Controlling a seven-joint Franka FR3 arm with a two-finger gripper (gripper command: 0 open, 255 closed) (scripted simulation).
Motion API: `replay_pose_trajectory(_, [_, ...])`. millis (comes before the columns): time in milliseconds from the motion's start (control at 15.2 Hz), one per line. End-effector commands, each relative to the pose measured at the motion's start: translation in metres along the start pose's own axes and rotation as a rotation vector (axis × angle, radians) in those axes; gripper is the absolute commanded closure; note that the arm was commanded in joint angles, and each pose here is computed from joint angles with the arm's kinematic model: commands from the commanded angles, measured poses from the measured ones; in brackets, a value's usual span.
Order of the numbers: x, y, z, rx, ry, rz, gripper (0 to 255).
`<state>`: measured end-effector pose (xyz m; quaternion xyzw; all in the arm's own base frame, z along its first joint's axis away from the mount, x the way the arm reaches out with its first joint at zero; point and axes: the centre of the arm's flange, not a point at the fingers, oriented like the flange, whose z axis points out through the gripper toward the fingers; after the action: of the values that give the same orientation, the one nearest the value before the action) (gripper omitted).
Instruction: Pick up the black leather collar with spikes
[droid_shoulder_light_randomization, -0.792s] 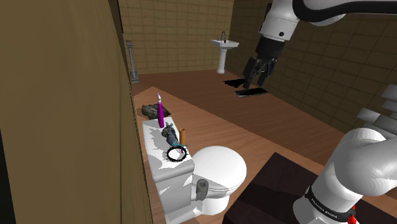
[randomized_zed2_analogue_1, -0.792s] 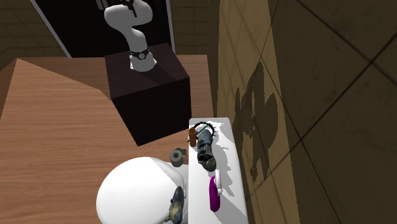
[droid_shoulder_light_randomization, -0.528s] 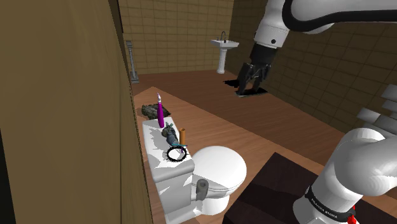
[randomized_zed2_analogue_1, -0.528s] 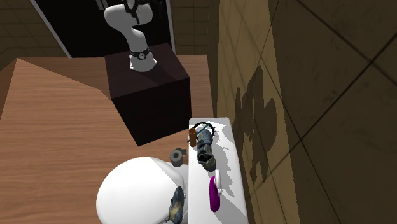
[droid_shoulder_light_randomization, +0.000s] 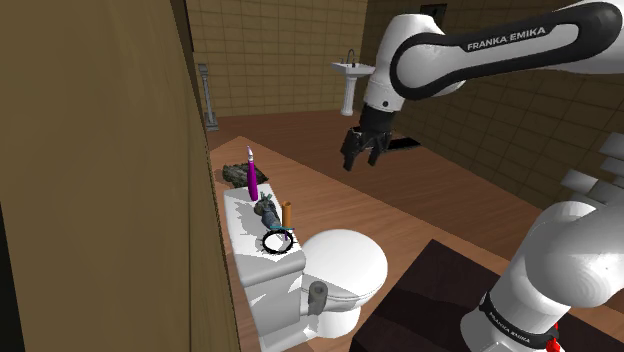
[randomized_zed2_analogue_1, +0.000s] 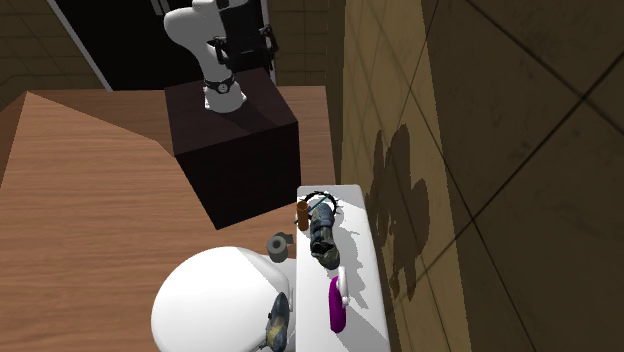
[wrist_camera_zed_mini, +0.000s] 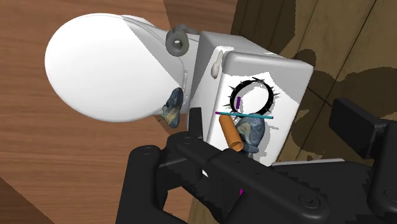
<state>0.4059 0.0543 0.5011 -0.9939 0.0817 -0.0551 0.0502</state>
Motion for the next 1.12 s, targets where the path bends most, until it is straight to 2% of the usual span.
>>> replay_pose_trajectory(0, [0.011,-0.002,0.027,0.003,-0.002,0.015,0])
replay_pose_trajectory(1056, [0.104,-0.021,0.217,0.026,-0.030,0.133,0])
